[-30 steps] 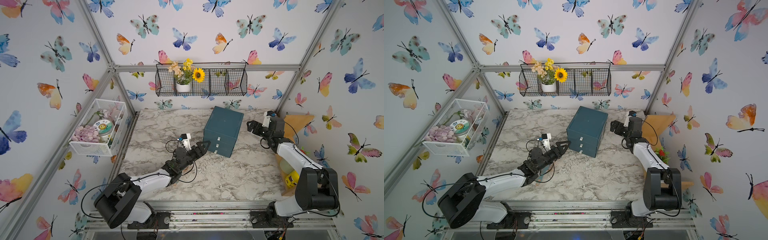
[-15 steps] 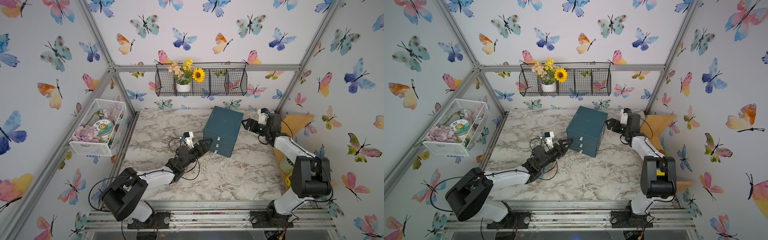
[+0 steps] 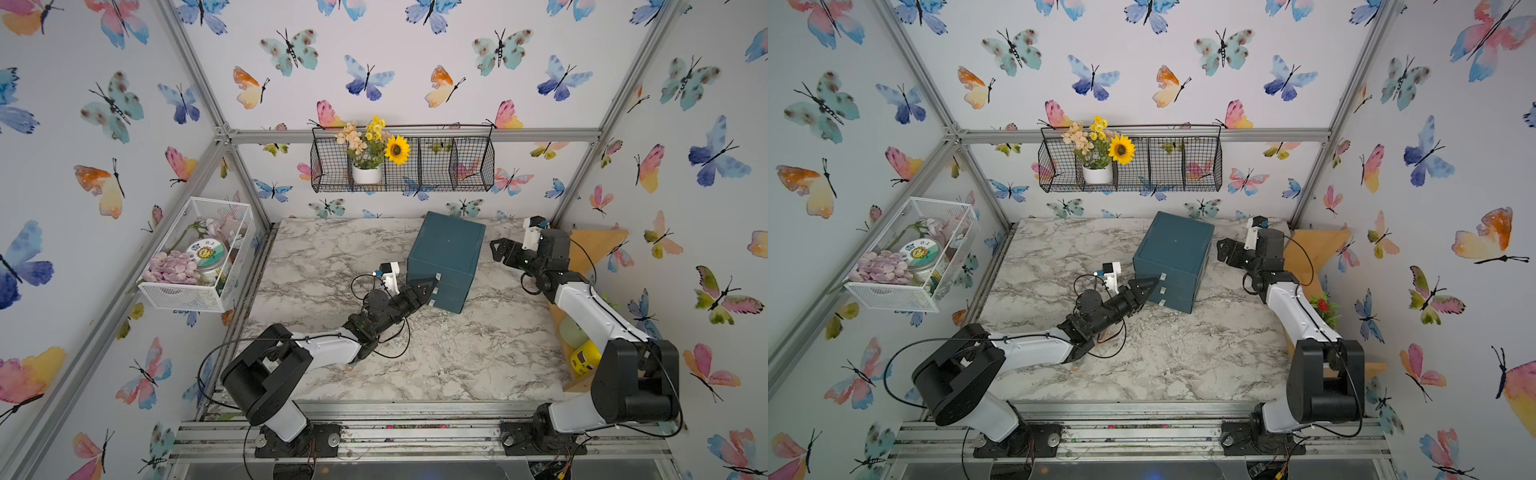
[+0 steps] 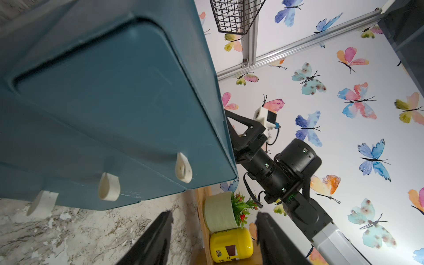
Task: Take the cookies out of the drawer
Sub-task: Open the drawer in the storage box.
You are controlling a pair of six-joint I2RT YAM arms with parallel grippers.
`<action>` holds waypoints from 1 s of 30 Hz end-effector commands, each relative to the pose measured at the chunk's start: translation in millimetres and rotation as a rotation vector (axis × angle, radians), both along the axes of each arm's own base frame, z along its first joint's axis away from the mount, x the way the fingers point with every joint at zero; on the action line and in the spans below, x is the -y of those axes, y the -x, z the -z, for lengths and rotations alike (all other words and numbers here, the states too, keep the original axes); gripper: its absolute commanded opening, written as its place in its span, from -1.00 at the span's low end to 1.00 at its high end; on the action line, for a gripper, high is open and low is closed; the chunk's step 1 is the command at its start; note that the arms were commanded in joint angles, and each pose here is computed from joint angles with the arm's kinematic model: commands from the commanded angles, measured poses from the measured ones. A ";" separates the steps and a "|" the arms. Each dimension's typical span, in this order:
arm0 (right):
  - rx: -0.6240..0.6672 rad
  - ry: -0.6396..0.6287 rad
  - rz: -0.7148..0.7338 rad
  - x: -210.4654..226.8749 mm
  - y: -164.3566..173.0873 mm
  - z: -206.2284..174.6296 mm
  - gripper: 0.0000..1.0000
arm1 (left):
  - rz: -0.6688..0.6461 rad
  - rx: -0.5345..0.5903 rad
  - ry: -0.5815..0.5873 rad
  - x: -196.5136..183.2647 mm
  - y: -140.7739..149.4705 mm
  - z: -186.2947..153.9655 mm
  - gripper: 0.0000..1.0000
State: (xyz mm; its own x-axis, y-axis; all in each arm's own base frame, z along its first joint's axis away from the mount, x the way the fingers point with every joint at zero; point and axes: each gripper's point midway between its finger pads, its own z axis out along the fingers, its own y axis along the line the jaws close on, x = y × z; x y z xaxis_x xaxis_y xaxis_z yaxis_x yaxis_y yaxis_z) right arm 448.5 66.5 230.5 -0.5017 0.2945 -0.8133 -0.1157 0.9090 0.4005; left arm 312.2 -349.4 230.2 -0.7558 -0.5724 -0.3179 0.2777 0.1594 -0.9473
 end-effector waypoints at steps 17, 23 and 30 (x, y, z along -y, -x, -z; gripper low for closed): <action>0.145 0.001 0.070 14.5 64.5 -53.8 0.76 | 0.011 -0.023 0.129 25.4 -17.3 1.4 -0.05; 0.154 -0.069 0.061 9.3 75.9 -57.9 0.72 | -0.020 -0.061 0.147 26.2 -24.8 9.3 -0.21; 0.184 -0.076 0.060 9.6 81.3 -71.9 0.71 | -0.042 -0.118 0.150 28.0 -32.1 22.9 -0.40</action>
State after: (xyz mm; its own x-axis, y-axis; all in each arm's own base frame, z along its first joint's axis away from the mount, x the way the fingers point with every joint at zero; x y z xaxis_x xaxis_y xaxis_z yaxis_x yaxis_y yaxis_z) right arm 373.1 52.3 293.8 -0.3302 0.3730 -0.8671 -0.1135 0.8963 0.4287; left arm 338.1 -375.4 202.4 -0.7733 -0.6145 -0.1564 0.1616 0.0475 -0.9857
